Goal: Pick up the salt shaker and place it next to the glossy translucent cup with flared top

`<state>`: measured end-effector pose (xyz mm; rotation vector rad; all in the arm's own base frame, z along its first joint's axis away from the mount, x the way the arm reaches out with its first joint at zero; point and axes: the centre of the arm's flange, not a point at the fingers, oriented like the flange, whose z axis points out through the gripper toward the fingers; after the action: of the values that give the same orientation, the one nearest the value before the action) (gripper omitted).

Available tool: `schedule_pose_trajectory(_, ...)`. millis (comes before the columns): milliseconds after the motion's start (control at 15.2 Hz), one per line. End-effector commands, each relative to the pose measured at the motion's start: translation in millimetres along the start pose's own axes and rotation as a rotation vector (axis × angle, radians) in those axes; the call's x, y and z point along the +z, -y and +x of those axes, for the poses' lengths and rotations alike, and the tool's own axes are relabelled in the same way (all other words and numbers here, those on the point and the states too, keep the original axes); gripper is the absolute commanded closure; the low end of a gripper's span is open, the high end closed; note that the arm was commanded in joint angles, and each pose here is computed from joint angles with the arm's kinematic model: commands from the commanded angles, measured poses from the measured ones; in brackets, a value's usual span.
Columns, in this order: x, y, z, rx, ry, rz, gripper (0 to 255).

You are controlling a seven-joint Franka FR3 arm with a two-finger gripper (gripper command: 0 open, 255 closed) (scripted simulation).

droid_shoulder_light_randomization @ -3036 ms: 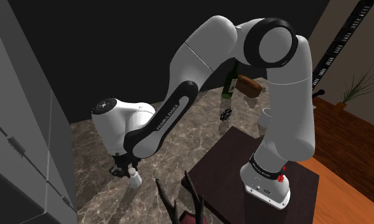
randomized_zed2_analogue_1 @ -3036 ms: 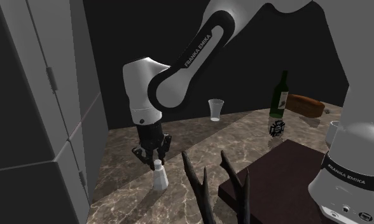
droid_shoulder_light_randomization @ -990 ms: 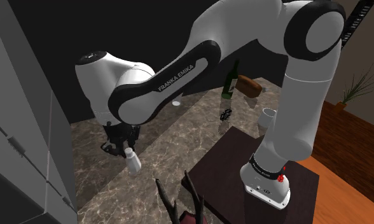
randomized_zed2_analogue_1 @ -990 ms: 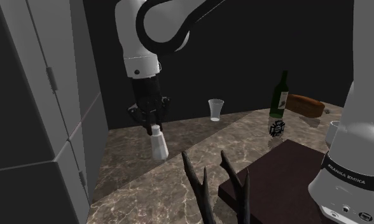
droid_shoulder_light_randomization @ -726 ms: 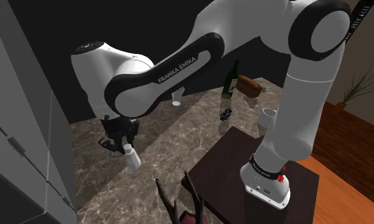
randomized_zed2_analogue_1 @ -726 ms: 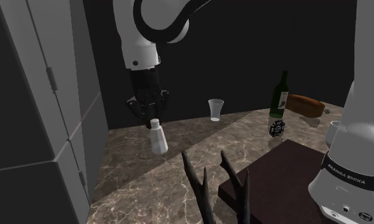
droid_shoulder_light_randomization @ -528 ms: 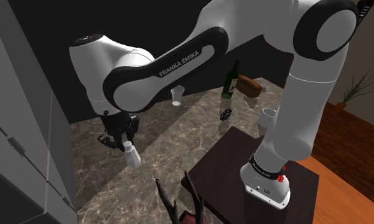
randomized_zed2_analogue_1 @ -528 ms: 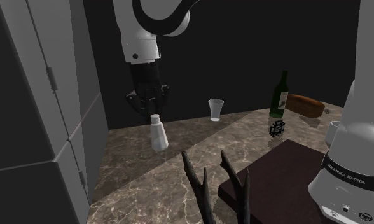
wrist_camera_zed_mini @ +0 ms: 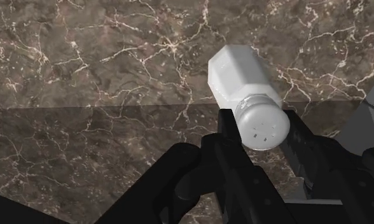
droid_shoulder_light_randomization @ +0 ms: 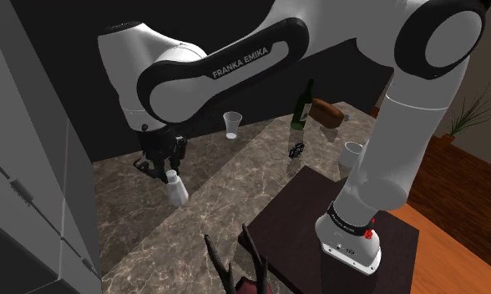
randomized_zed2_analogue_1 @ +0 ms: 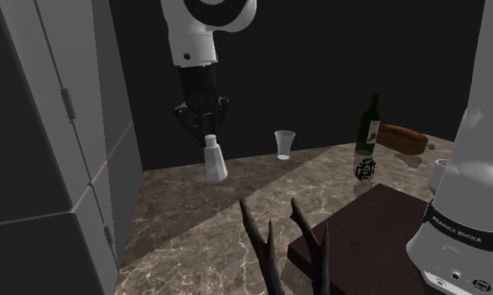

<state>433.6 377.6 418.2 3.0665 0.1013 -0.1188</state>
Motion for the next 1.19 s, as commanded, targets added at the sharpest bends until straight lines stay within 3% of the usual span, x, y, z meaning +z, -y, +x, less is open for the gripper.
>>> schedule_pose_trajectory(0,0,-23,10,-0.001,0.000,0.000,255)
schedule_pose_trajectory(1122,7,-230,96,-0.001,0.000,0.000,255)
